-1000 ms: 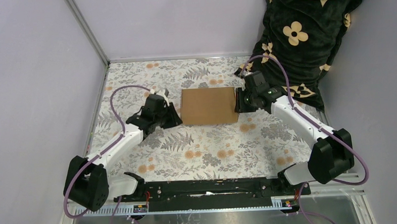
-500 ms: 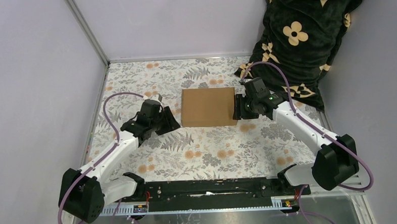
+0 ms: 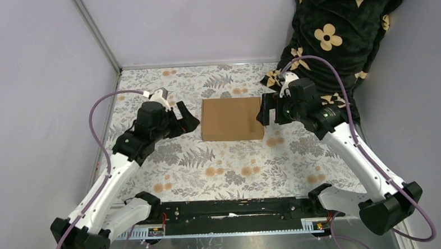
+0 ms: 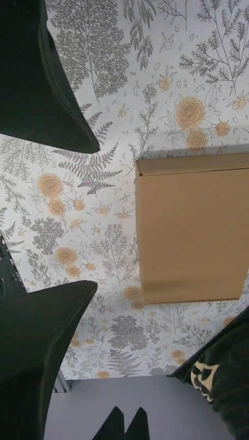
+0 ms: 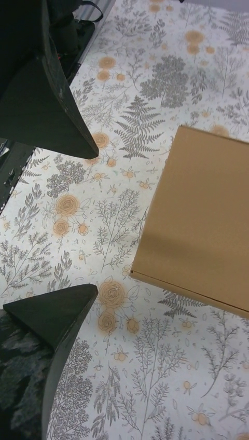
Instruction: Fold the paper box
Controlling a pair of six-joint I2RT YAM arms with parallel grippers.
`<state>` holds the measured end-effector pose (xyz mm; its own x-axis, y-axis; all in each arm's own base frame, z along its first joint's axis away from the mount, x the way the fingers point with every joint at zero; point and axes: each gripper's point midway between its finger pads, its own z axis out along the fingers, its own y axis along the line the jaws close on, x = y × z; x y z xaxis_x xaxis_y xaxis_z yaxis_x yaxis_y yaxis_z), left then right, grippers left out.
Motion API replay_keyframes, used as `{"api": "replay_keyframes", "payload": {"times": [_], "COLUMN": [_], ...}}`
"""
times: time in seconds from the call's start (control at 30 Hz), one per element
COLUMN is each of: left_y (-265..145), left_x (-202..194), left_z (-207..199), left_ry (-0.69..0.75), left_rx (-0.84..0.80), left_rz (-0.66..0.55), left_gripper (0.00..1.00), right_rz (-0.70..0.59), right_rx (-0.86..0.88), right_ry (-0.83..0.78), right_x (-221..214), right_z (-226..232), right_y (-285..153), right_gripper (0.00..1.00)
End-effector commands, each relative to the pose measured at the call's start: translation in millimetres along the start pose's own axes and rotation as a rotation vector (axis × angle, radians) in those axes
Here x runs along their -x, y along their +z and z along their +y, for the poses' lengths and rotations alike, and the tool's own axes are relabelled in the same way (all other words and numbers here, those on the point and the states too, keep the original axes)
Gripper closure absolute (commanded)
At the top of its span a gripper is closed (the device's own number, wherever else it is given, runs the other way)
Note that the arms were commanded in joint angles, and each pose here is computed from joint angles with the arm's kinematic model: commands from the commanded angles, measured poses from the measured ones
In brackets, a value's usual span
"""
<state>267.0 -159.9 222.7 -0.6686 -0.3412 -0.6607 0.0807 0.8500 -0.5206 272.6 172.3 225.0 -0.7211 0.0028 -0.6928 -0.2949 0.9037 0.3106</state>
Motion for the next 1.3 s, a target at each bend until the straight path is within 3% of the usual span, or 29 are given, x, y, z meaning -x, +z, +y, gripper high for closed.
{"api": "replay_keyframes", "payload": {"times": [0.0,0.3,0.53,0.67,0.77,0.93,1.07,1.27], "left_y": [-25,-61,-43,-18,16,47,51,63], "left_x": [-8,-27,5,25,34,52,65,71], "left_z": [-11,-4,9,28,59,107,142,170], "left_ry": [0.005,-0.055,-0.038,-0.004,-0.075,-0.076,-0.066,0.022], "left_rx": [-0.06,-0.111,-0.016,0.082,0.119,0.29,0.413,0.398], "left_rz": [0.012,-0.058,-0.2,-0.249,-0.249,-0.332,-0.411,-0.421], "left_gripper": [0.01,0.01,0.01,0.02,0.01,0.02,0.01,0.02], "right_rz": [-0.017,-0.004,-0.161,-0.241,-0.337,-0.537,-0.666,-0.747], "right_rx": [0.055,0.066,0.022,-0.063,-0.085,-0.31,-0.497,-0.656], "right_ry": [-0.057,-0.019,-0.031,0.05,0.202,0.254,0.223,0.178], "right_x": [4,-49,-21,16,42,59,47,2], "right_z": [13,-2,-13,-54,-100,-174,-213,-252], "right_y": [-28,-28,-11,2,4,-7,-14,0], "right_gripper": [0.0,0.0,0.0,0.0,0.0,0.0,0.0,0.0]}}
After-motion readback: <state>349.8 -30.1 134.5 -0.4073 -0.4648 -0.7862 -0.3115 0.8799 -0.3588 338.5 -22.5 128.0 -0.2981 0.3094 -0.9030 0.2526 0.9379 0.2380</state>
